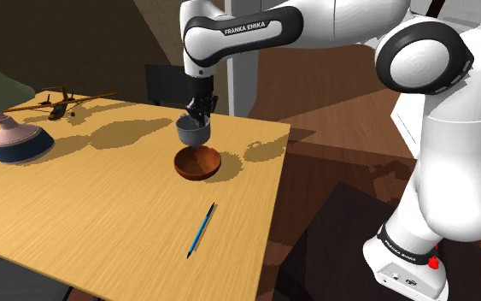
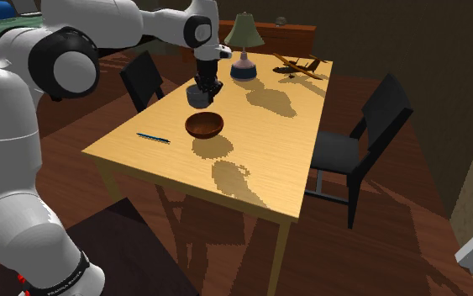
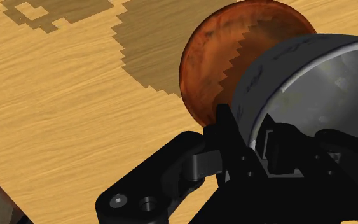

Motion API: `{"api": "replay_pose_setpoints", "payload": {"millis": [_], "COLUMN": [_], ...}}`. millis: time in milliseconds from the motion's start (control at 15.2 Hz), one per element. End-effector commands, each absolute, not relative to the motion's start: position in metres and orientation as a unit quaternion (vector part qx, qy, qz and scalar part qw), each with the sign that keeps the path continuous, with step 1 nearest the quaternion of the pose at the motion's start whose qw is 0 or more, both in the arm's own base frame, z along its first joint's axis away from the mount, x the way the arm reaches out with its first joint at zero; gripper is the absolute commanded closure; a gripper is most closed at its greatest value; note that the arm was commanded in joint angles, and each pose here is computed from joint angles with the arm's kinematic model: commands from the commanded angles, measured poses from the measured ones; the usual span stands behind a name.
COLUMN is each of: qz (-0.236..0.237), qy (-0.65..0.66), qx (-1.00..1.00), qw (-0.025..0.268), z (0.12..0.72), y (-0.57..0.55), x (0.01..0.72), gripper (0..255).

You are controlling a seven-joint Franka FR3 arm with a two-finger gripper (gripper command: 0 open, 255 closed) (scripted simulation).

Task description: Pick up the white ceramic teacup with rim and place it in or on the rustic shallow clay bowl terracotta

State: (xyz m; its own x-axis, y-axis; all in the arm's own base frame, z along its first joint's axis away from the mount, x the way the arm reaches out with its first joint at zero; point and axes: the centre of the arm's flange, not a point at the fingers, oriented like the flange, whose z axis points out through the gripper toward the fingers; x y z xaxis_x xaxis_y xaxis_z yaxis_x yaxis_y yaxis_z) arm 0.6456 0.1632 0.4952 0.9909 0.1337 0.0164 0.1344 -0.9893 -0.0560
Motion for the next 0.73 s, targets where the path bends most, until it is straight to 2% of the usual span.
{"api": "replay_pose_setpoints", "payload": {"millis": [0, 660], "qz": [-0.007, -0.007], "qy": [-0.067, -0.067], "qx": [-0.997, -0.997], "qw": [0.029, 0.029], "z": [0.485, 0.433], "y": [0.166, 0.166], "x": [0.646, 0.646], "gripper": [255, 255]}}
